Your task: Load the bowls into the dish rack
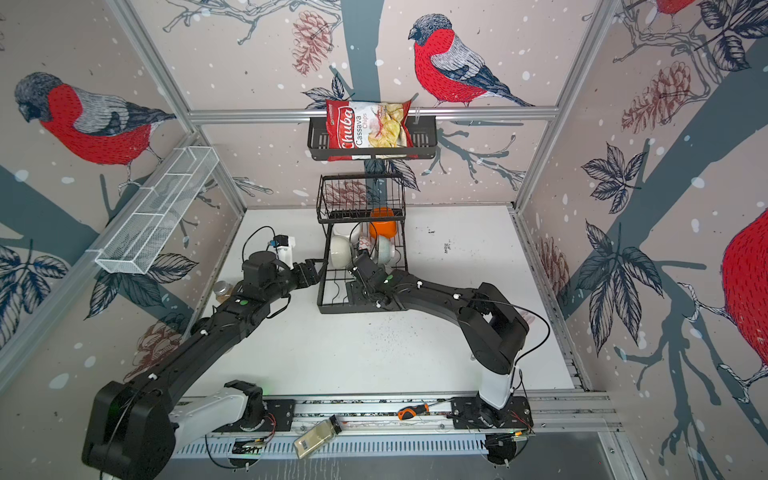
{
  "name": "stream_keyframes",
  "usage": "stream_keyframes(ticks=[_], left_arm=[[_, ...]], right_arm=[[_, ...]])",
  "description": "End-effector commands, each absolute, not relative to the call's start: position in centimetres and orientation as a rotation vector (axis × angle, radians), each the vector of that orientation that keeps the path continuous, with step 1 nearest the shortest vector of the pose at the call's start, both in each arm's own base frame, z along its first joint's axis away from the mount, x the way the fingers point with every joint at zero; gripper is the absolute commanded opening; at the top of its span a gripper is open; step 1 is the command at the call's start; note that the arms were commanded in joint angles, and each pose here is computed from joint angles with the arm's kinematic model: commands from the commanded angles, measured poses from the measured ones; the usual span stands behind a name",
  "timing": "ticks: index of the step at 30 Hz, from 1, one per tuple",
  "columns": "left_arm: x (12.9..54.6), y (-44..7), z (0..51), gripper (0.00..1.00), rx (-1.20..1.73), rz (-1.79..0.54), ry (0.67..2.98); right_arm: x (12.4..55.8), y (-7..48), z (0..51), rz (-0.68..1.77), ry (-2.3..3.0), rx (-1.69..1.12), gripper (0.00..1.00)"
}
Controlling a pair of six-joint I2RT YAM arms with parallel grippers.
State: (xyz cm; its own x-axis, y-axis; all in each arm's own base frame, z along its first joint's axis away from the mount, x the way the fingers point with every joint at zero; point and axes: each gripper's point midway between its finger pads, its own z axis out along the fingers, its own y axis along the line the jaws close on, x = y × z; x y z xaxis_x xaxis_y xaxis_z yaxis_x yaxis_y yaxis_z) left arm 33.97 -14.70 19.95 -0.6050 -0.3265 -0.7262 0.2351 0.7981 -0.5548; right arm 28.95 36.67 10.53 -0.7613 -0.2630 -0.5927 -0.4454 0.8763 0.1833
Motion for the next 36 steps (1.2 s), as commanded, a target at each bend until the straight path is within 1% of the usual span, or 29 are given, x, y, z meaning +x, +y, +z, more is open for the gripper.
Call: stream_keyframes(ticks=[1,6,12,17,19,23,25,29,32,33,36], left_arm=[[34.1,-14.3,20.0,0.80,-0.072,-0.759,2.075],[34.2,-14.2,19.9,0.80,-0.079,-0.749,2.077],[34.3,-13.7,20.0,0.80,-0.095,-0.723,2.075],[34.4,-11.5,19.8,0.81,-0.168,-0.588,2.074],[34.4,-10.0,19.7,0.81,-0.223,-0.505,2.067],[34.0,-7.5,20.1,0.81,-0.287,-0.362,2.047],[33.9,-6.7,20.3,0.83,-0.297,-0.310,2.050],[33.5,-4.6,19.8,0.87,-0.353,-0.173,2.057],[33.2,-2.9,19.0,0.92,-0.399,-0.060,2.048],[33.1,-2.6,18.7,0.96,-0.397,-0.040,2.043],[33.1,-2.5,17.5,0.97,-0.368,-0.027,2.032]], right_arm=[[29.6,35.9,11.9,0.371,2.434,-0.492,0.84],[30.0,35.7,13.4,0.373,2.392,-0.493,0.88],[30.6,35.1,15.3,0.351,2.340,-0.478,0.88],[31.5,33.1,18.4,0.289,2.246,-0.416,0.89],[31.9,31.3,20.0,0.235,2.200,-0.361,0.90],[32.9,26.1,22.2,0.159,2.126,-0.219,0.99],[33.4,23.3,22.5,0.161,2.118,-0.152,1.00],[34.4,17.5,21.7,0.137,2.112,-0.026,1.00],[34.7,13.8,20.7,0.089,2.105,0.046,1.00],[34.9,12.6,20.1,0.070,2.108,0.067,0.99],[35.3,8.7,18.2,-0.015,2.115,0.145,1.00]])
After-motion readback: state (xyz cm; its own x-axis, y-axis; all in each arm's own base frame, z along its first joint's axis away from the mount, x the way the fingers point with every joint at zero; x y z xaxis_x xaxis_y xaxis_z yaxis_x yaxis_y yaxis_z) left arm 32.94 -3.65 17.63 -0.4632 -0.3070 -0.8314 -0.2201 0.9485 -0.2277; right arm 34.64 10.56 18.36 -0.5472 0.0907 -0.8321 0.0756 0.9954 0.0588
